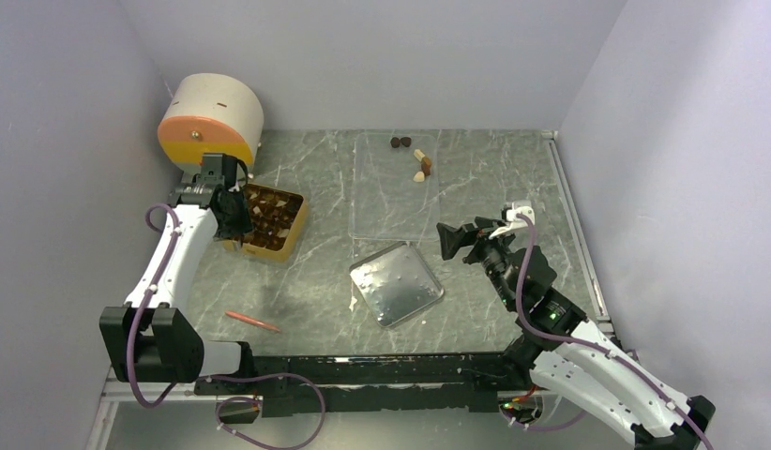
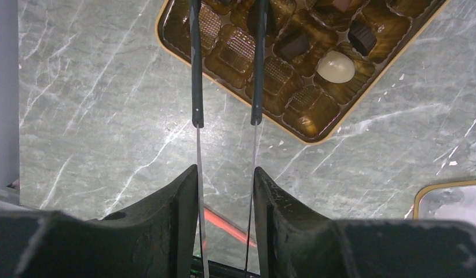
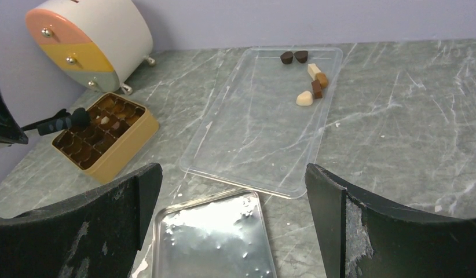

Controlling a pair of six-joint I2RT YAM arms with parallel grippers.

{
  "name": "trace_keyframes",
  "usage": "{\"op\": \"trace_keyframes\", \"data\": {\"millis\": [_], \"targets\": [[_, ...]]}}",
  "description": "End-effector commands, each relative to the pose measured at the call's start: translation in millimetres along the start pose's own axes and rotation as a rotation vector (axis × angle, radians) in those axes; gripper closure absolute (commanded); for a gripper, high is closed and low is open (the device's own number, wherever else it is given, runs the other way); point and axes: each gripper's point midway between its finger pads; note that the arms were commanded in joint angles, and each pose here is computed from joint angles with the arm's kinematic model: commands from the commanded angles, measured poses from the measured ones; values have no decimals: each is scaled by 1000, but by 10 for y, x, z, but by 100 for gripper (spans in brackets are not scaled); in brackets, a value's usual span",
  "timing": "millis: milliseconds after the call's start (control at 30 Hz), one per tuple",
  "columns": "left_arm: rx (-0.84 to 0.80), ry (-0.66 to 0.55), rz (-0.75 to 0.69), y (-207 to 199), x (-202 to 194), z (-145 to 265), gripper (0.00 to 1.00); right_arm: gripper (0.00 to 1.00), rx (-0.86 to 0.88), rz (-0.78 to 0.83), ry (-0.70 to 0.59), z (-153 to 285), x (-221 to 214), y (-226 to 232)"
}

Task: Pack the chocolate
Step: Place the fake chocolate in the packing box, then pick up the fake chocolate from the plate.

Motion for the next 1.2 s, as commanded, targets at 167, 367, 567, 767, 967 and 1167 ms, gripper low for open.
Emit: {"op": "trace_keyframes", "data": {"millis": [167, 367, 567, 767, 967, 1167], "targets": [[-63, -148, 18, -55, 421, 302, 61, 0, 29, -10, -40, -18, 88, 64], [-207, -235, 1, -295, 674, 470, 65, 0, 34, -18, -37, -26, 80, 78], [-314, -301, -14, -537, 762, 541, 65, 0, 24, -6, -47, -22, 130, 69], [-374, -312, -136, -995, 846, 592, 65, 0, 16, -3, -54, -11, 161, 56], [-436, -346, -259, -1659, 873, 641, 65, 0, 6, -4, -57, 15, 194, 39], [-490, -376, -366, -2316, 938, 611, 65, 0, -3, -4, -71, 41, 251, 25]]}}
Point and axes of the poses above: each gripper's point midway between its finger pads, its own z axis back along the fingers, its own y axis along the line the jaws close on, x = y × z, and after that the axes turned 10 degrees about -z, right-handed
